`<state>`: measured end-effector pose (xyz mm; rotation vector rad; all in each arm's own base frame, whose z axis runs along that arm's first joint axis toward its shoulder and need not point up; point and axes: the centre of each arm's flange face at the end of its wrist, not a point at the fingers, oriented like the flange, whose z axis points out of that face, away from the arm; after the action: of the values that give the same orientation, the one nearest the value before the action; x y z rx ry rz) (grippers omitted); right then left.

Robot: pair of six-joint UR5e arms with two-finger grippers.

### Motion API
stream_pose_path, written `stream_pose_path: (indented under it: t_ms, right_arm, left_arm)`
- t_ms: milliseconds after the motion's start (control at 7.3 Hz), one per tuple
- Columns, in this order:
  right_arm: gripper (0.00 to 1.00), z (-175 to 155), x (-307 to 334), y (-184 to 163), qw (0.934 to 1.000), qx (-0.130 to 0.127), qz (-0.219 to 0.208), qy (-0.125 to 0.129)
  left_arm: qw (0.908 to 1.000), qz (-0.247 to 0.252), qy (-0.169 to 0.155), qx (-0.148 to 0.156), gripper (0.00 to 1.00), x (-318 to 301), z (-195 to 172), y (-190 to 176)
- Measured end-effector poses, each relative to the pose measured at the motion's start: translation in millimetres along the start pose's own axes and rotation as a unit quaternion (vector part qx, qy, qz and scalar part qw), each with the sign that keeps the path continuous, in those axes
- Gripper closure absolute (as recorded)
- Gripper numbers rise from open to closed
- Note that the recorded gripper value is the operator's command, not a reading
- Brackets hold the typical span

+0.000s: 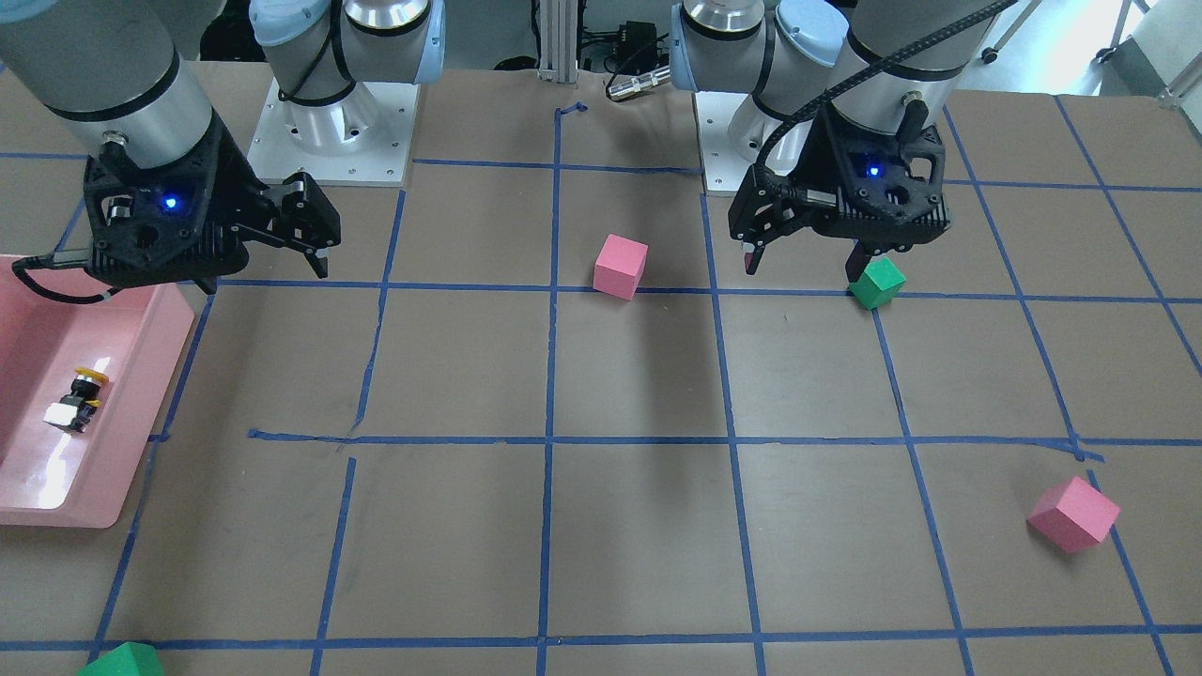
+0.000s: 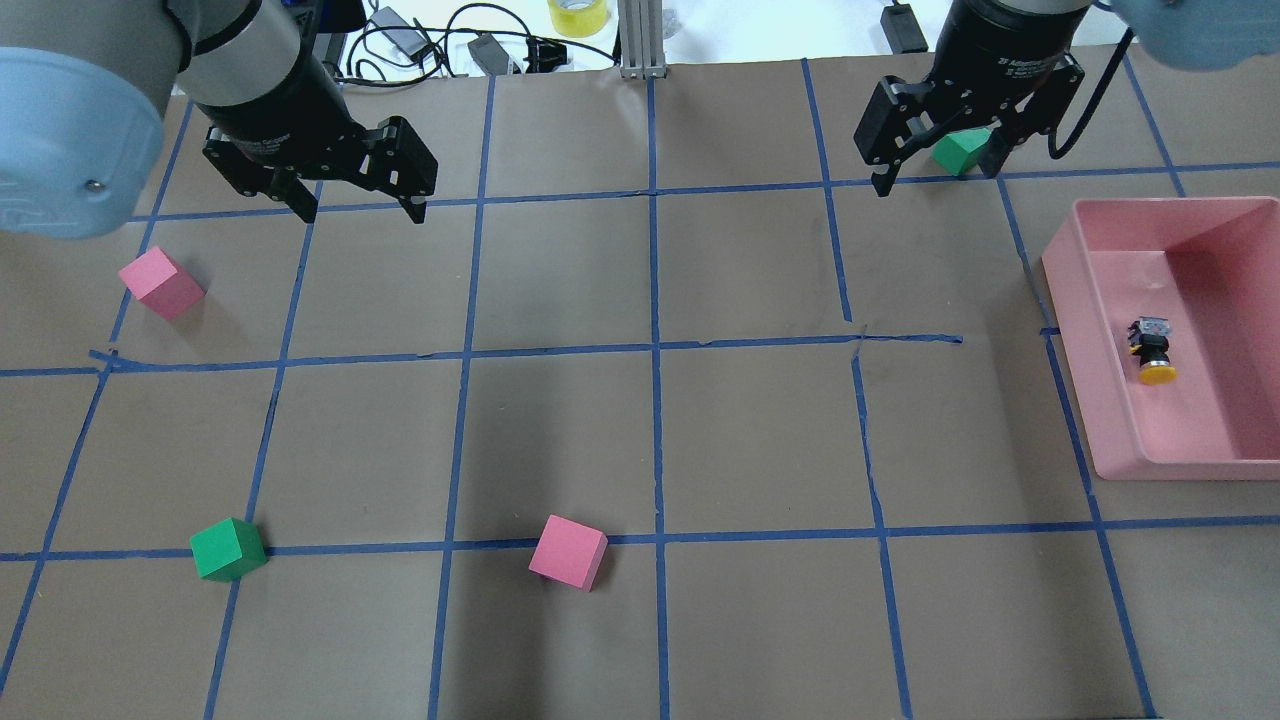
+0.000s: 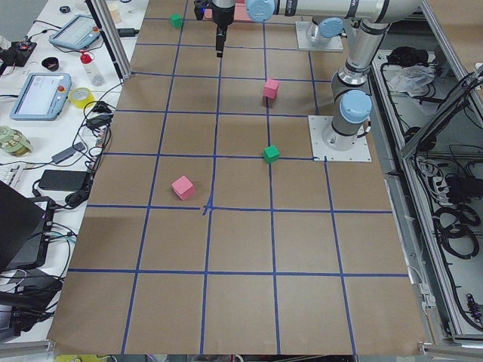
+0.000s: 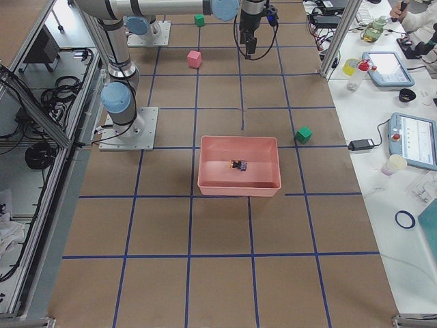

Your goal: Align button upright

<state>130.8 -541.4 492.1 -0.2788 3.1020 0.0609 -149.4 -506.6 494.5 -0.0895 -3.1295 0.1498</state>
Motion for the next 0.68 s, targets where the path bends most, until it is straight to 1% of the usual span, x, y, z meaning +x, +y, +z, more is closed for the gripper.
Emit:
stream_pose_path:
  t_ms: [274,411,548,685]
  right_arm:
    - [0.00,1,8,-2,1.0000,0.002,0.004,0.005]
    - [0.00,4,20,-5,0.9999,0.002,0.014,0.006]
    - [0.00,10,48,-7,0.9992,-0.004,0.038,0.005]
    - [0.00,23,94,-4,0.9973,-0.014,0.073,0.000]
  left_arm:
    - [1.0000,0.000,0.000,0.000,0.00,0,0,0]
    - [1.0000,0.000,0.000,0.000,0.00,0,0,0]
    - [1.0000,0.000,0.000,0.000,0.00,0,0,0]
    - [1.0000,0.000,0.000,0.000,0.00,0,0,0]
